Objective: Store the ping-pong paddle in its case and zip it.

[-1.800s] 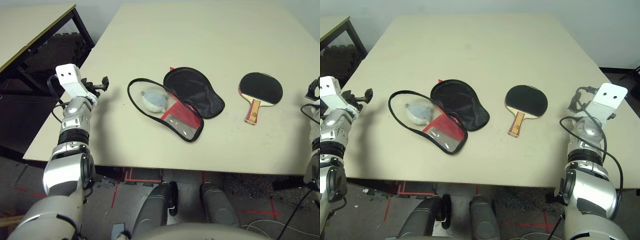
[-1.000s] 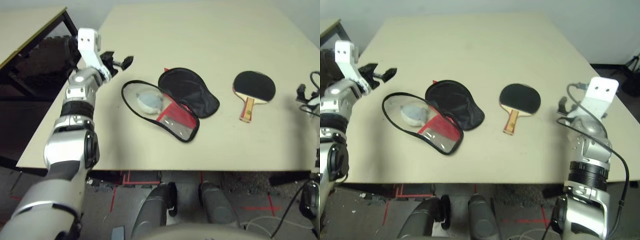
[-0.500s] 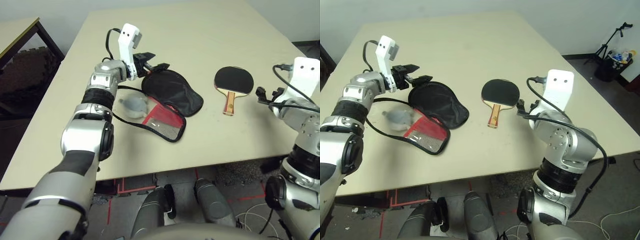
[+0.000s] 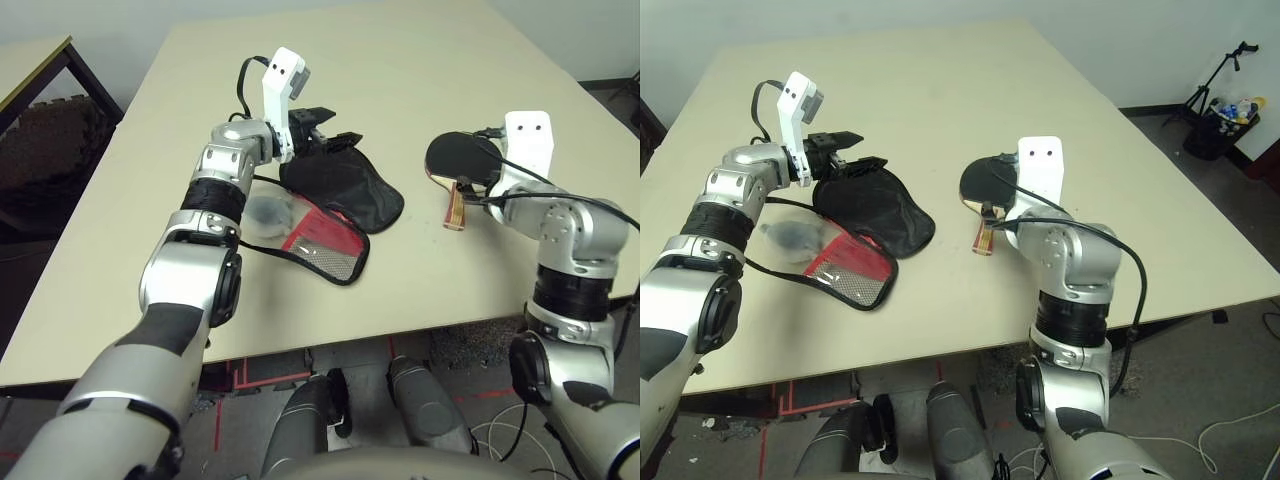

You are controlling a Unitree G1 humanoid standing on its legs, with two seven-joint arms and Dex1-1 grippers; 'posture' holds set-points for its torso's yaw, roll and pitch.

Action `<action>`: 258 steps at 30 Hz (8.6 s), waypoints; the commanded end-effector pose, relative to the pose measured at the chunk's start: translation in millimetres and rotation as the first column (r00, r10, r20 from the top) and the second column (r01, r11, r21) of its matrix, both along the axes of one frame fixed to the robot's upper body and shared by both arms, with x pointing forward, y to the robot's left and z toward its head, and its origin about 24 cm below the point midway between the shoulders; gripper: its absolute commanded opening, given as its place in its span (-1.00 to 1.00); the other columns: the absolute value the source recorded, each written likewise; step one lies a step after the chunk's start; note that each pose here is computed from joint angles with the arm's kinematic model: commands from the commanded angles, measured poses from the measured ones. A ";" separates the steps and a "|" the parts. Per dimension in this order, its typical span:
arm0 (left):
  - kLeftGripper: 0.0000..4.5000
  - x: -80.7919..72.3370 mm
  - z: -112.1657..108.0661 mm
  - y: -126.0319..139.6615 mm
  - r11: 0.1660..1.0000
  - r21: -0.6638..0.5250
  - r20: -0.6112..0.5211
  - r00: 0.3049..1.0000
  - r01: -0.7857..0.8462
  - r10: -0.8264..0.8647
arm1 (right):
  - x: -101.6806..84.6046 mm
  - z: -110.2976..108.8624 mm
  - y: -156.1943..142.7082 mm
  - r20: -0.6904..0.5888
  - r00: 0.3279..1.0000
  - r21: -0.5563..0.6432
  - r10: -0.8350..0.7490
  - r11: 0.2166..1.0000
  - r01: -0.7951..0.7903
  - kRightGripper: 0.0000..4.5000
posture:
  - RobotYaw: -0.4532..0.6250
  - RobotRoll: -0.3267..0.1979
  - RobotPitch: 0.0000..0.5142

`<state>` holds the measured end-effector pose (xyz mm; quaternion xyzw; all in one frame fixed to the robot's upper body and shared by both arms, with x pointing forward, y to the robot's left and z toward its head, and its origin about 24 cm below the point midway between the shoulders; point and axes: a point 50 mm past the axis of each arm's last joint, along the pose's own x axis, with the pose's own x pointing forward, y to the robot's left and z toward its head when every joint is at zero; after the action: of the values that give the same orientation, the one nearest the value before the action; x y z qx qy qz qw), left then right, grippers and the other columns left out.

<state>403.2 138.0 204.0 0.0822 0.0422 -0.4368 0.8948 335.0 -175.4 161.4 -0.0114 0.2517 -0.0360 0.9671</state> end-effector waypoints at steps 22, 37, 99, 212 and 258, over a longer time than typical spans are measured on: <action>1.00 -7.4 -8.8 -0.3 1.000 -0.011 -0.028 1.000 -0.009 0.008 | 18.7 -32.8 8.3 -0.098 0.995 -0.147 -0.024 0.989 0.009 -0.10 | -0.66 0.25 -0.38; 1.00 -3.0 23.2 13.8 0.994 -0.064 0.048 0.995 -0.085 0.089 | 27.3 3.8 1.0 0.029 0.996 -0.223 0.081 0.972 -0.072 -0.17 | -0.64 0.25 -0.41; 1.00 -28.0 54.5 105.0 0.932 -0.011 0.115 0.926 -0.361 0.360 | 32.8 7.1 74.1 -0.033 0.745 -0.336 0.666 0.695 -0.636 -0.17 | -0.35 0.25 -0.43; 1.00 -33.4 9.4 35.4 0.997 -0.051 -0.264 0.963 -0.061 0.045 | 1.4 15.0 -31.9 -0.181 0.900 0.566 0.397 0.790 -0.235 0.99 | -0.28 0.25 -0.29; 1.00 -33.1 15.9 30.2 0.995 -0.072 -0.242 0.969 -0.069 0.049 | 2.9 -17.8 21.2 -0.215 0.907 0.699 0.363 0.706 -0.116 -0.40 | -0.27 0.25 -0.21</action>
<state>370.7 164.4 221.1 -0.0050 0.1364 -0.4226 0.8960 339.9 -154.1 146.9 0.3007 0.3924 0.1984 0.8463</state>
